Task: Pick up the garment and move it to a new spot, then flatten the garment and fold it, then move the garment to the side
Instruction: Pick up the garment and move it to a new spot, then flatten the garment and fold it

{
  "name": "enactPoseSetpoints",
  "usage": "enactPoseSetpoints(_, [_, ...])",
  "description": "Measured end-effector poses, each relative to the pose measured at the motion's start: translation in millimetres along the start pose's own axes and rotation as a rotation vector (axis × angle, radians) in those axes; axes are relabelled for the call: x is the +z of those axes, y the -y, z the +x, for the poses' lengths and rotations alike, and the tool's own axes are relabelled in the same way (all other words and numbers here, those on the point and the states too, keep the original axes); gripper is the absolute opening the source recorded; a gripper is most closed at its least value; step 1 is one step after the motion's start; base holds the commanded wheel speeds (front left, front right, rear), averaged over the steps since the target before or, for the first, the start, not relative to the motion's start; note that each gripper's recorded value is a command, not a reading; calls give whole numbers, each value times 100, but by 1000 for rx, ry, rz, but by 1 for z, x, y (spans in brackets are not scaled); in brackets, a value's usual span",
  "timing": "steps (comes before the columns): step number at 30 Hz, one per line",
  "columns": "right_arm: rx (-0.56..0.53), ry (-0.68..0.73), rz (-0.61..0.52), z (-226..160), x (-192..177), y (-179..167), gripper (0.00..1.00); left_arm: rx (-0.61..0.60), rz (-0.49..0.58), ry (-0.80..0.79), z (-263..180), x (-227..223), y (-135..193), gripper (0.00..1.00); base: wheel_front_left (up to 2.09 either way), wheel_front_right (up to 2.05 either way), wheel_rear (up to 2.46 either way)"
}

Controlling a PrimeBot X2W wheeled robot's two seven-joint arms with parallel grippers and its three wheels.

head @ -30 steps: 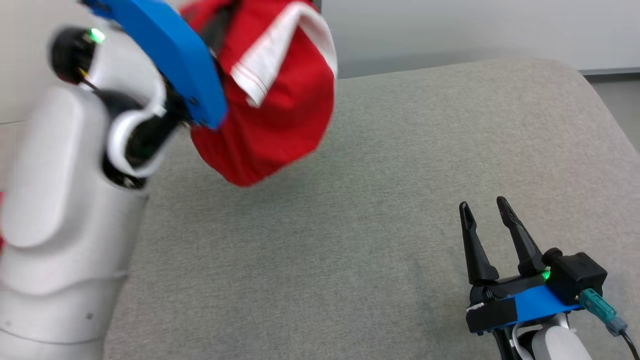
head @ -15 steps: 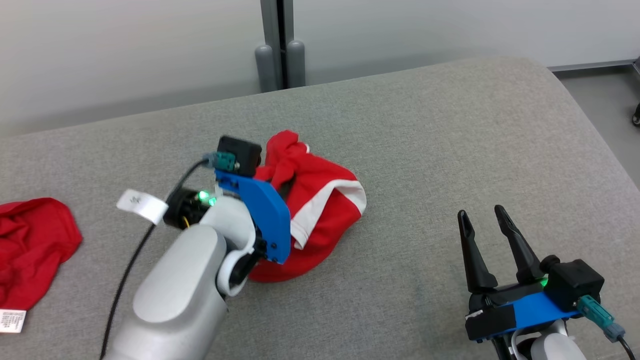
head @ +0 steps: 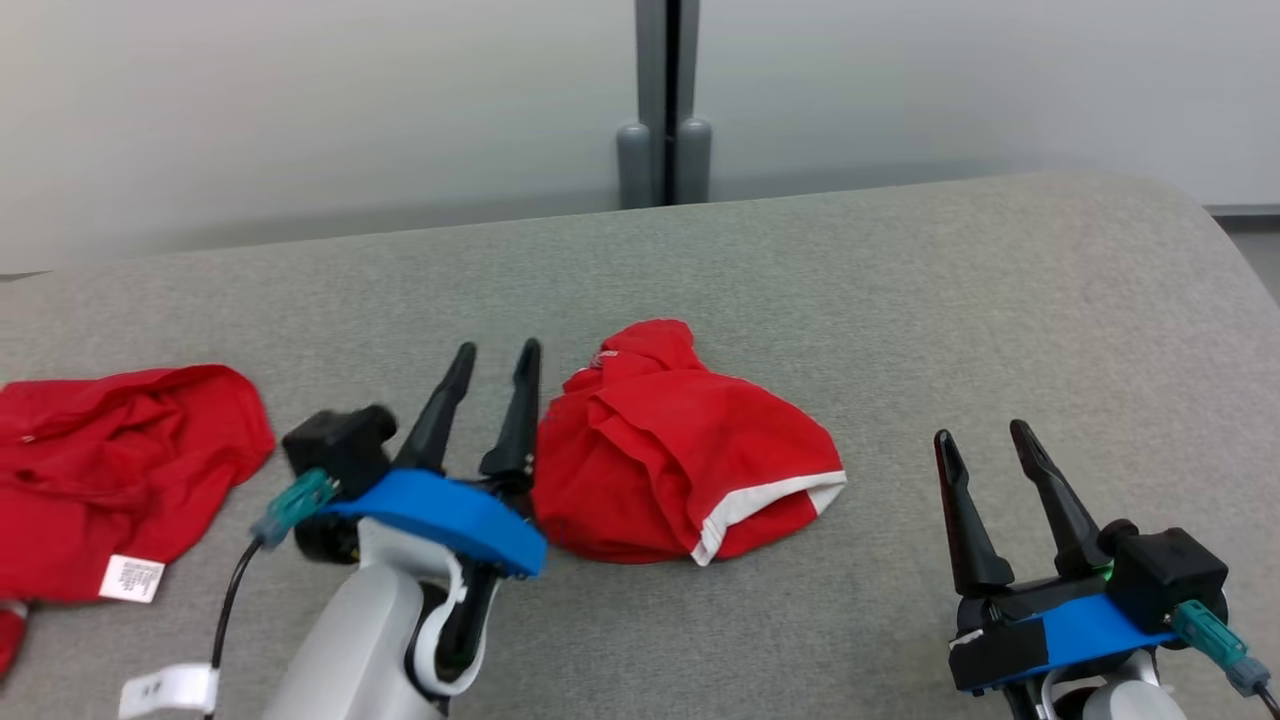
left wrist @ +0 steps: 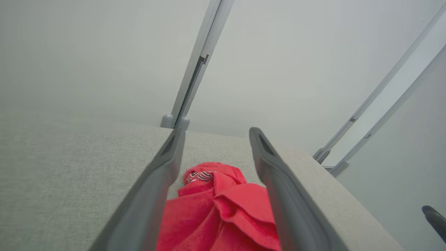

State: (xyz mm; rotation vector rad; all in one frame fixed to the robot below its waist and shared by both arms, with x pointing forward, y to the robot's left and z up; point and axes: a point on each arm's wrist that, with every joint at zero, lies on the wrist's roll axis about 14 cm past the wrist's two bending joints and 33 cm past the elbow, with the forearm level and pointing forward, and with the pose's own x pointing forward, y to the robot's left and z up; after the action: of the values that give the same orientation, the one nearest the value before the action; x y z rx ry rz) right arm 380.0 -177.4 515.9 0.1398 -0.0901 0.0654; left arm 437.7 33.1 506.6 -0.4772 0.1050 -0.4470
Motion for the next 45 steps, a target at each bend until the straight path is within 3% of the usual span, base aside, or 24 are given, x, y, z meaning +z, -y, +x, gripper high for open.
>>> enactPoseSetpoints(8, [42, 2, -2, 8, 3, -14, 100, 178, 85, 119, -47, 24, -58, 100, 0, 0, 0])
enactPoseSetpoints(20, [42, -37, 1, -2, -6, -14, 100, 339, 273, 51, -112, 13, -105, 100, 0, 0, 0])
enactPoseSetpoints(37, [44, -74, 13, -7, -17, -16, 100, 357, 304, 47, -124, 14, -112, 100, 0, 0, 0])
enactPoseSetpoints(45, [147, -74, 18, 9, -15, -50, 100, 360, 300, 37, -123, 11, -114, 100, 0, 0, 0])
